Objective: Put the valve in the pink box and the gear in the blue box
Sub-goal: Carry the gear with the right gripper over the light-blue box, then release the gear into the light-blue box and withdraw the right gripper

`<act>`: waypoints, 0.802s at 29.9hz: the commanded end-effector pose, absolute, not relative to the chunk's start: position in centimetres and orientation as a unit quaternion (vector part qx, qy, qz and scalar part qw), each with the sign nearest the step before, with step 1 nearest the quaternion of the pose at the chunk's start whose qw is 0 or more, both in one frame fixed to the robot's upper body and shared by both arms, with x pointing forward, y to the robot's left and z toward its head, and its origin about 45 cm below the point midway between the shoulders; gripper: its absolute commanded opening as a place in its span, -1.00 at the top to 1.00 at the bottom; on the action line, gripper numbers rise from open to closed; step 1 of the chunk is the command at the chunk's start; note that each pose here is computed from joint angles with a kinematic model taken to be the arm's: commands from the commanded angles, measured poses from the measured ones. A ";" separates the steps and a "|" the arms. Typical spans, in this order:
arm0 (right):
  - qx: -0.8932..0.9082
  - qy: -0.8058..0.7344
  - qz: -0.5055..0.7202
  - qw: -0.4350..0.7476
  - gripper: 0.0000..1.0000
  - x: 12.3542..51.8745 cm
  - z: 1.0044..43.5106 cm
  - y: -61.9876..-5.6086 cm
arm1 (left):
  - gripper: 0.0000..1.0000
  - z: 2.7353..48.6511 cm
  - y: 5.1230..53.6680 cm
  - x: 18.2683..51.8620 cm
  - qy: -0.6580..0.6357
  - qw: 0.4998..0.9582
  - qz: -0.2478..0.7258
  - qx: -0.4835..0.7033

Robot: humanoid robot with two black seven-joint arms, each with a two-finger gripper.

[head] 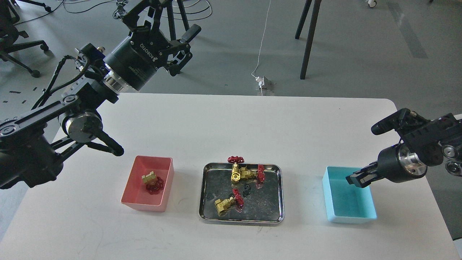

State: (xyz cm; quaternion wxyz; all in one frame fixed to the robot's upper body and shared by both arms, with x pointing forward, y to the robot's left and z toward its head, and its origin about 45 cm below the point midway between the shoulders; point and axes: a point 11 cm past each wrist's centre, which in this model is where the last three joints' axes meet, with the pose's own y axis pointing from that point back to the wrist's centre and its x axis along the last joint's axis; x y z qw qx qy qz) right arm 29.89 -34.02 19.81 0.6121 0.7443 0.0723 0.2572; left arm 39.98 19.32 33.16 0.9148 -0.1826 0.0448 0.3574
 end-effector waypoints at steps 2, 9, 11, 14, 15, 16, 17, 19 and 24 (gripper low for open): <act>0.756 0.058 0.258 0.598 0.36 30.0 19.5 -33.4 | -0.63 33.0 19.2 39.9 0.046 0.915 0.358 -0.182; 0.771 0.043 0.239 0.589 -0.99 29.7 18.7 -33.1 | -0.63 32.5 19.6 39.8 0.050 0.913 0.363 -0.178; 0.775 0.038 0.231 0.587 -0.98 29.6 18.7 -33.1 | -0.63 32.4 19.6 39.8 0.051 0.913 0.364 -0.178; 0.786 -0.010 0.249 0.566 -0.98 31.8 20.4 -32.1 | -0.64 32.3 20.1 40.0 0.049 0.911 0.370 -0.175; 0.795 -0.044 0.258 0.548 -0.98 33.1 21.6 -31.4 | -0.64 32.3 20.3 40.2 0.048 0.910 0.373 -0.174; 0.806 -0.084 0.263 0.524 -0.98 34.6 23.1 -30.6 | -0.64 32.3 20.5 40.4 0.046 0.909 0.376 -0.173; 0.821 -0.139 0.261 0.489 -0.98 36.4 25.2 -29.7 | -0.65 32.4 20.9 40.7 0.043 0.907 0.381 -0.173; 0.849 -0.240 0.237 0.406 -0.98 39.7 29.4 -28.3 | -0.65 32.8 22.0 41.4 0.036 0.901 0.394 -0.177; 0.896 -0.402 0.112 0.153 -0.98 45.8 38.5 -25.3 | -0.65 35.7 25.5 43.9 0.010 0.876 0.433 -0.213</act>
